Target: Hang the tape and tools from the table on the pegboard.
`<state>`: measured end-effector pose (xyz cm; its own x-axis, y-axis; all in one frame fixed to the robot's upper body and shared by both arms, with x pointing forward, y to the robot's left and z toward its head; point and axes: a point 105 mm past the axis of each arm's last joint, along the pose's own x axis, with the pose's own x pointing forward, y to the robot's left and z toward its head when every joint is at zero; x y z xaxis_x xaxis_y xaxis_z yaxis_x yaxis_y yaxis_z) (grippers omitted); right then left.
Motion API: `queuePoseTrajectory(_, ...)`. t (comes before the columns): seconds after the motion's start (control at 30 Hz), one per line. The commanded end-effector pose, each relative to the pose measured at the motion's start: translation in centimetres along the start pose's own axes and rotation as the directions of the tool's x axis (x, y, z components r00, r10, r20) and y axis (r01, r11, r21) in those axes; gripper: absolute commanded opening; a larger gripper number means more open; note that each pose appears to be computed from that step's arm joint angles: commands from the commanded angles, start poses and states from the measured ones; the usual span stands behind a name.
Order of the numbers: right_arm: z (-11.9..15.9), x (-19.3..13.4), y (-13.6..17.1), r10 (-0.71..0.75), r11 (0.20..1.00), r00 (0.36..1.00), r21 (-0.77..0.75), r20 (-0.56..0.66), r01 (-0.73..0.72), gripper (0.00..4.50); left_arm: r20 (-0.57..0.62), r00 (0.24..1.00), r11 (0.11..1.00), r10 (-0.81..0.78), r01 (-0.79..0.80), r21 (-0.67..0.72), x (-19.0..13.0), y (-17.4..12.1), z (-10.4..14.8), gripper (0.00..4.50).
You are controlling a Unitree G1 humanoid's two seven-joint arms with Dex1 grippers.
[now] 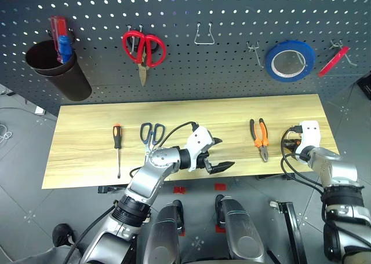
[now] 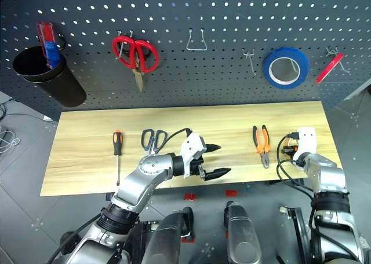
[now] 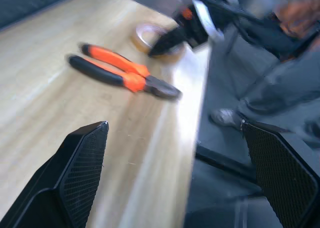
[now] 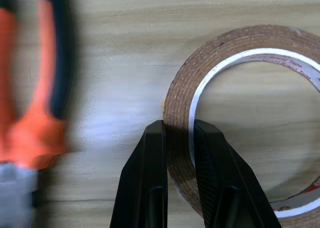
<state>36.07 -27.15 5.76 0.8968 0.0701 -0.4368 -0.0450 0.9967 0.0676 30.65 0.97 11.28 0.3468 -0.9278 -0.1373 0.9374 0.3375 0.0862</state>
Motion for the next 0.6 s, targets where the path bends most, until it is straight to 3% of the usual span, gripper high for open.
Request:
queuePoseTrajectory(0.03, 4.0, -3.0, 2.0, 0.066, 0.998, 0.973, -0.023, 0.220, -0.062, 0.44, 0.114, 0.993, 0.999, 0.039, -0.043, 0.030, -0.4, 0.6, 1.9, 4.50)
queuePoseTrajectory(0.13, 7.0, -7.9, 7.2, 0.244, 0.967, 0.872, -0.174, 0.425, -0.186, 0.44, 0.253, 0.951, 0.973, 0.175, -0.207, 0.103, -2.2, 2.7, 3.7, 4.50)
queuePoseTrajectory(0.3, 10.0, -13.6, 12.3, 0.346, 0.932, 0.735, -0.305, 0.583, -0.197, 0.44, 0.394, 0.882, 0.932, 0.259, -0.336, 0.138, -4.7, 4.1, 5.2, 4.50)
queuePoseTrajectory(0.47, 13.5, -16.6, 18.2, 0.472, 0.876, 0.570, -0.431, 0.672, -0.217, 0.44, 0.495, 0.833, 0.912, 0.247, -0.372, 0.171, -5.5, 4.0, 6.8, 4.50)
queuePoseTrajectory(0.6, 15.7, -15.7, 20.4, 0.511, 0.851, 0.513, -0.489, 0.690, -0.191, 0.44, 0.523, 0.829, 0.920, 0.197, -0.340, 0.192, -4.7, 3.3, 7.5, 4.50)
